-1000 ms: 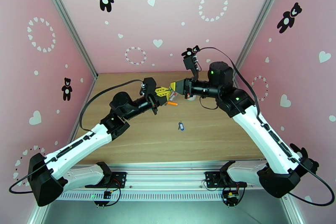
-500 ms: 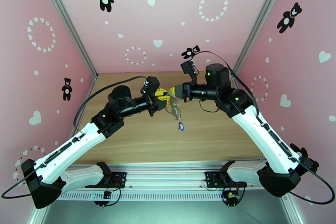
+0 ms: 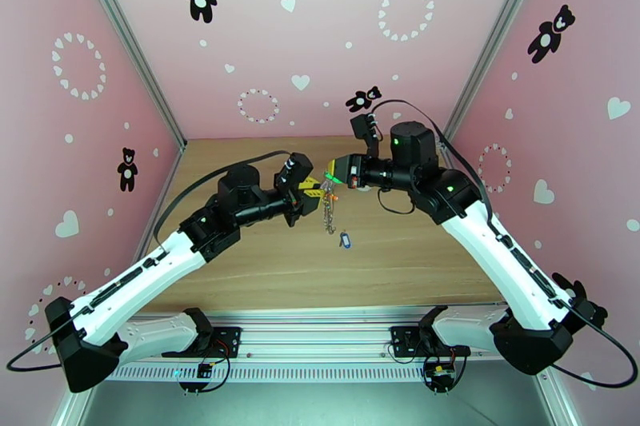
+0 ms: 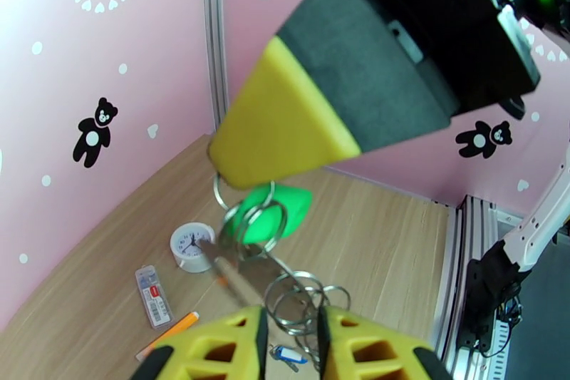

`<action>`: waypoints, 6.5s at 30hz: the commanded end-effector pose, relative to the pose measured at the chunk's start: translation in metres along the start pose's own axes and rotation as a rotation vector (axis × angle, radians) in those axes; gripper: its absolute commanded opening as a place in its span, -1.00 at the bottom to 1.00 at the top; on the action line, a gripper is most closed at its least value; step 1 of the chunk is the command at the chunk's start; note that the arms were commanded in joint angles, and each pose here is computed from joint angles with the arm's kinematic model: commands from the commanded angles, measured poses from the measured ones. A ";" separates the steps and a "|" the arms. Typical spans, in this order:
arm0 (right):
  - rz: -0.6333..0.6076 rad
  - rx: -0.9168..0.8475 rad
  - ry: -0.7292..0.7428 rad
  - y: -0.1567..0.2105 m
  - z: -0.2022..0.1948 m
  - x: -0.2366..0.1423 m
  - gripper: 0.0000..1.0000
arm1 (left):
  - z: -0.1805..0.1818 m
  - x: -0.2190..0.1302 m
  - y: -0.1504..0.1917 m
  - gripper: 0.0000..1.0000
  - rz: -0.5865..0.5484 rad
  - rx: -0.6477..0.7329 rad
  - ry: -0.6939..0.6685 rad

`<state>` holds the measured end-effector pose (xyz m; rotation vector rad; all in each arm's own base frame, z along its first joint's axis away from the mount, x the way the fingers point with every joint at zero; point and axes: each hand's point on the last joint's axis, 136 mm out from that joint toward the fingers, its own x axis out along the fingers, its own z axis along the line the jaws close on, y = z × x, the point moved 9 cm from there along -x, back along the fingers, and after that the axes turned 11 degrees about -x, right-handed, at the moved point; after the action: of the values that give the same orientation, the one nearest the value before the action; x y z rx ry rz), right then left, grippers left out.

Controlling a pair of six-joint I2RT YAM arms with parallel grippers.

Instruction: Remove the keys from the keyring

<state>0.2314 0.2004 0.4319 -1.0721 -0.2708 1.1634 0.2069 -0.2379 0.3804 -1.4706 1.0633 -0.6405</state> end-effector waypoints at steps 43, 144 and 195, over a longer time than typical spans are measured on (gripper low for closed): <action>-0.059 -0.026 -0.121 -0.003 0.012 -0.001 -1.00 | 0.026 0.012 -0.006 -0.25 -0.038 -0.005 0.059; 0.010 -0.143 0.054 0.031 -0.019 0.002 -1.00 | -0.007 -0.018 -0.063 -1.00 -0.490 0.102 0.343; -0.145 -0.192 -0.158 -0.007 0.013 -0.021 -1.00 | -0.005 -0.017 -0.019 -0.40 -0.183 -0.083 0.271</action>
<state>0.2194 0.1902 0.4463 -1.0935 -0.5929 1.1030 0.2046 -0.2304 0.4059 -1.6340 1.1414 -1.0672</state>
